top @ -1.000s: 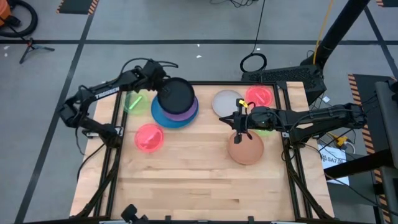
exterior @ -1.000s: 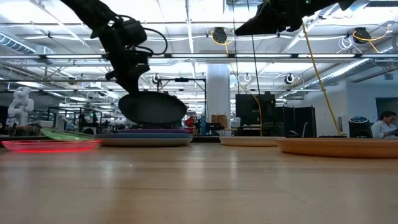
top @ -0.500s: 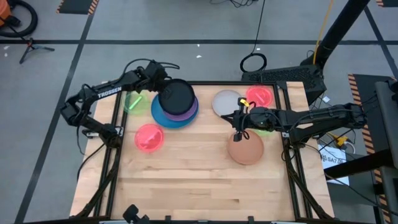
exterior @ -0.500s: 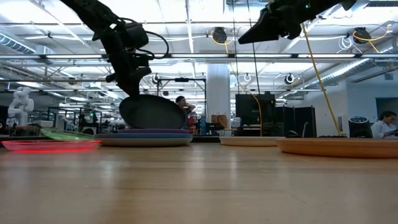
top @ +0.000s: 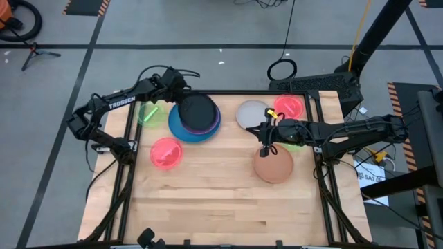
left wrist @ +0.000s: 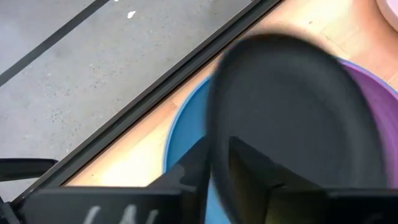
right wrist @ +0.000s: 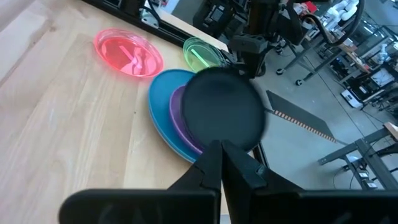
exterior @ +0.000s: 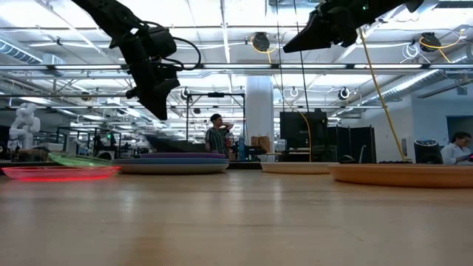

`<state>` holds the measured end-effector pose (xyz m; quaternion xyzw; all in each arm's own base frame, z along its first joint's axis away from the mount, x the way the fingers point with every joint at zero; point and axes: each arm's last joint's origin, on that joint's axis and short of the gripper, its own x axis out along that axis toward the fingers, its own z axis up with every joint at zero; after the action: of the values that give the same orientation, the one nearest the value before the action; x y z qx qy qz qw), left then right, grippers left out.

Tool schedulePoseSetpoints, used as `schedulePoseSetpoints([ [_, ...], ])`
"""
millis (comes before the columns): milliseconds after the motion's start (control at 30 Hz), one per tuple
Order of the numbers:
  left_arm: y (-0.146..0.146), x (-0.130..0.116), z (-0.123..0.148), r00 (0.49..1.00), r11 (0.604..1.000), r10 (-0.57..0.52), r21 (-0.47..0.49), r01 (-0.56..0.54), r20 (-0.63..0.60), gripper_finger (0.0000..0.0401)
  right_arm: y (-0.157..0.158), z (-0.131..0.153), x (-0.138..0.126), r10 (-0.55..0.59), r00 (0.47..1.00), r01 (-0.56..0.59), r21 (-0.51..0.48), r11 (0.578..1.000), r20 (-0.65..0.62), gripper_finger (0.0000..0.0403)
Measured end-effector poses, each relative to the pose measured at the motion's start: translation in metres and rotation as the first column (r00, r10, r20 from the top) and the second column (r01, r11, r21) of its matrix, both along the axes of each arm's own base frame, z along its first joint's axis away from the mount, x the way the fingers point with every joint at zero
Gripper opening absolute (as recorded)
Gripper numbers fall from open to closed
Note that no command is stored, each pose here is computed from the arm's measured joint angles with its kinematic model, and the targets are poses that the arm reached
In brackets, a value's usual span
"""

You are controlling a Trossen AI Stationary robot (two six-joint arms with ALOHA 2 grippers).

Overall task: Stack plastic plates
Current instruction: Stack the black plate on the violet plate, then stack the white plate on the black plate

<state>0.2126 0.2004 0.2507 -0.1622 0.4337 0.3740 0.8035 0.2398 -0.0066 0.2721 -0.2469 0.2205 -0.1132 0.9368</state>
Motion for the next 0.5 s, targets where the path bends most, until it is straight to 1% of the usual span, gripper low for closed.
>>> schedulePoseSetpoints([
  [133, 0.0, 0.0, 0.0, 1.0, 1.0, 0.0, -0.001, 0.0, -0.002, 0.0114, 0.0, 0.0, 0.0, -0.002, 1.0, 0.002, 0.006, 1.0, 0.002, 0.0],
  [233, 0.0, 0.0, 0.0, 1.0, 1.0, -0.001, -0.002, 0.001, -0.002, 0.0136, 0.0, 0.0, 0.0, -0.002, 1.0, 0.002, 0.006, 1.0, 0.001, 0.0],
  [333, -0.004, 0.002, -0.001, 1.0, 1.0, -0.018, -0.008, 0.018, -0.011, 0.0147, 0.0, 0.0, 0.0, -0.003, 1.0, 0.003, 0.006, 1.0, 0.001, 0.0],
  [500, -0.02, 0.014, -0.002, 0.994, 0.995, -0.101, -0.016, 0.101, -0.032, 0.0149, 0.0, -0.001, -0.001, -0.025, 1.0, 0.025, 0.048, 0.999, 0.004, 0.0],
])
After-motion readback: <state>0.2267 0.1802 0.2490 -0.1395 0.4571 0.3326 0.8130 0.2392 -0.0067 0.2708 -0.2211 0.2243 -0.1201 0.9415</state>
